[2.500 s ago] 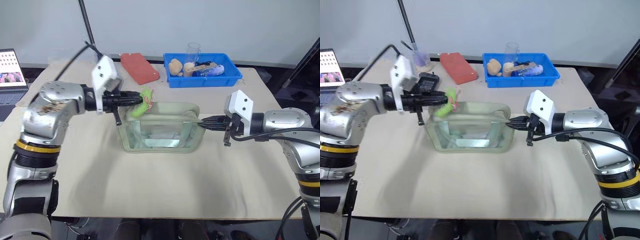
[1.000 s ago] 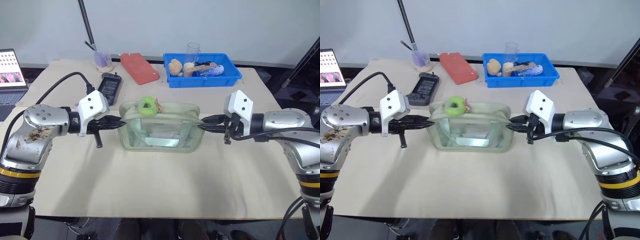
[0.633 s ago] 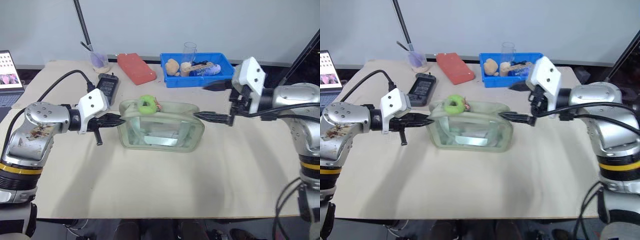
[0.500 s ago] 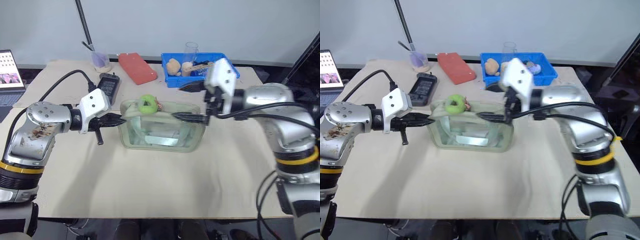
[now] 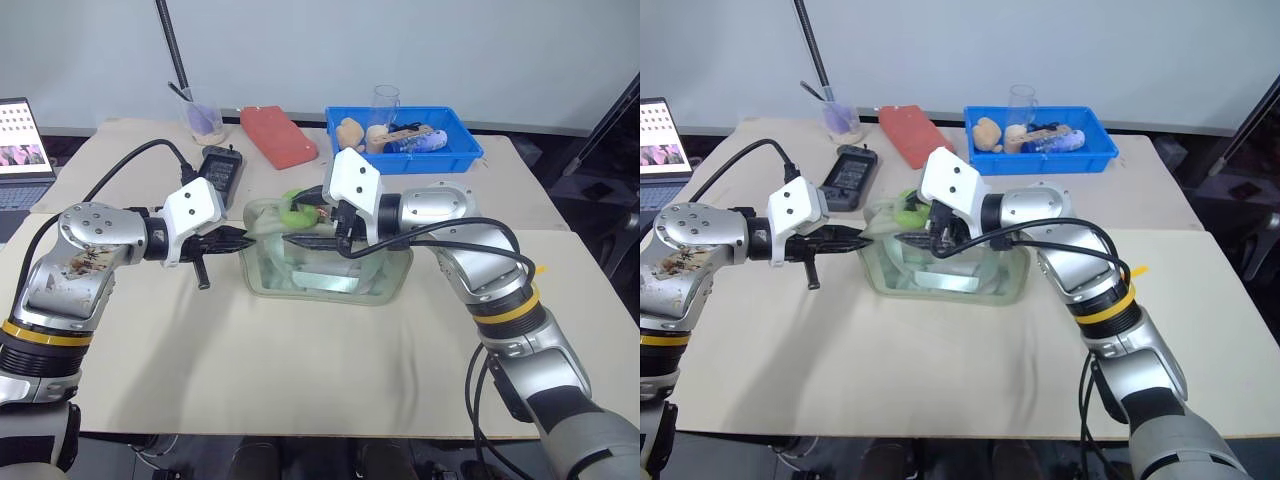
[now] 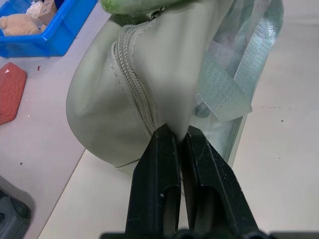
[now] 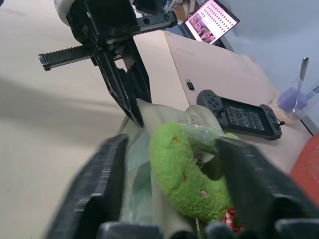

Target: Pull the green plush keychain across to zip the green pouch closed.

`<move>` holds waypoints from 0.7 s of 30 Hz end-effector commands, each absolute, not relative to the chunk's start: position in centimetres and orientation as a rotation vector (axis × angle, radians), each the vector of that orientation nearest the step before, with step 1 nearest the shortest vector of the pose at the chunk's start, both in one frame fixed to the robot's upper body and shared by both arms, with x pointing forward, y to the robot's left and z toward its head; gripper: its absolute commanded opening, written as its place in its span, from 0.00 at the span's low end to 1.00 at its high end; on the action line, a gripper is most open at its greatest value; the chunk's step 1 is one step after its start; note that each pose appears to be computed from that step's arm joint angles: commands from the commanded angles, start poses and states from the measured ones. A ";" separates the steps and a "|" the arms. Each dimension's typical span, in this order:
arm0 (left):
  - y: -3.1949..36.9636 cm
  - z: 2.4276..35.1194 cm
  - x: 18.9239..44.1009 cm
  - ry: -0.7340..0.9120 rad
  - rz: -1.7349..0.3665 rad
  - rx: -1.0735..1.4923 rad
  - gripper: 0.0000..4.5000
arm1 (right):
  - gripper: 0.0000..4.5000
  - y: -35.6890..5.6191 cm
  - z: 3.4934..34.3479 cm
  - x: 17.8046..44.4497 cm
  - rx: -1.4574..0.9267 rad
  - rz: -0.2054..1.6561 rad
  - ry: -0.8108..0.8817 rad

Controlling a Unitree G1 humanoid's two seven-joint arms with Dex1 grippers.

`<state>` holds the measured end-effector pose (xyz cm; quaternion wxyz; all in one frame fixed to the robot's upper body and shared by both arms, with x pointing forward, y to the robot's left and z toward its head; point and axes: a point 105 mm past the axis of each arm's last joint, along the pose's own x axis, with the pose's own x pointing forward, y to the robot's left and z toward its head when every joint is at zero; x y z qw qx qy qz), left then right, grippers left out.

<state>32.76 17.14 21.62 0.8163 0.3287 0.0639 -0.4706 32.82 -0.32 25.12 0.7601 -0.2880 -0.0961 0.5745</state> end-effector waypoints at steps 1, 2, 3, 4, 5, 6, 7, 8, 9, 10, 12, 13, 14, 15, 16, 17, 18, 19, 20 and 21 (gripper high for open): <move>16.6 22.4 32.6 0.096 -1.005 0.735 0.00 | 0.35 -0.7 27.1 32.6 -0.639 1.230 -0.296; 16.6 22.4 32.6 0.096 -1.006 0.734 0.00 | 0.27 -0.7 27.1 32.6 -0.638 1.230 -0.298; 16.6 22.4 32.6 0.096 -1.007 0.733 0.00 | 0.18 -0.8 27.3 32.6 -0.626 1.229 -0.302; 16.6 22.3 32.6 0.096 -1.008 0.733 0.00 | 0.11 -1.0 27.9 32.4 -0.600 1.231 -0.310; 16.6 22.2 32.7 0.098 -1.009 0.733 0.00 | 0.04 -1.3 28.5 32.3 -0.567 1.228 -0.316; 16.6 22.2 32.7 0.099 -1.010 0.733 0.00 | 0.01 -1.6 28.9 32.2 -0.546 1.226 -0.320; 16.6 22.1 32.7 0.100 -1.010 0.732 0.00 | 0.01 -1.9 29.3 32.2 -0.510 1.220 -0.320; 16.7 22.1 32.9 0.099 -1.006 0.734 0.00 | 0.01 -2.7 30.0 32.5 -0.482 1.187 -0.320; 16.7 22.1 33.0 0.098 -1.003 0.736 0.00 | 0.01 -3.2 30.4 32.6 -0.464 1.163 -0.318; 16.8 22.1 33.1 0.098 -1.000 0.738 0.00 | 0.01 -4.1 30.7 32.9 -0.452 1.129 -0.314; 16.9 22.1 33.3 0.093 -0.990 0.741 0.00 | 0.01 -5.9 30.9 33.5 -0.453 1.053 -0.302; 17.0 22.1 33.4 0.090 -0.986 0.741 0.00 | 0.01 -6.7 31.0 33.7 -0.456 1.018 -0.297; 17.2 22.2 33.6 0.088 -0.979 0.743 0.00 | 0.01 -8.3 31.0 34.0 -0.466 0.957 -0.285; 17.3 22.3 33.7 0.086 -0.975 0.745 0.00 | 0.01 -9.3 31.1 34.2 -0.474 0.917 -0.276; 17.5 22.3 33.8 0.086 -0.971 0.746 0.00 | 0.01 -11.2 30.6 34.5 -0.517 0.846 -0.247; 17.6 22.3 33.9 0.087 -0.969 0.747 0.00 | 0.01 -12.7 30.2 34.6 -0.559 0.792 -0.220; 17.7 22.2 34.0 0.088 -0.967 0.748 0.00 | 0.01 -14.0 29.6 34.6 -0.590 0.750 -0.189; 17.8 22.2 34.0 0.089 -0.967 0.749 0.00 | 0.01 -14.8 29.2 34.5 -0.609 0.726 -0.169; 17.9 22.0 34.0 0.099 -0.970 0.754 0.00 | 0.01 -15.7 28.8 34.2 -0.613 0.703 -0.146; 18.1 21.8 34.0 0.108 -0.972 0.760 0.00 | 0.01 -16.4 28.5 33.8 -0.626 0.684 -0.127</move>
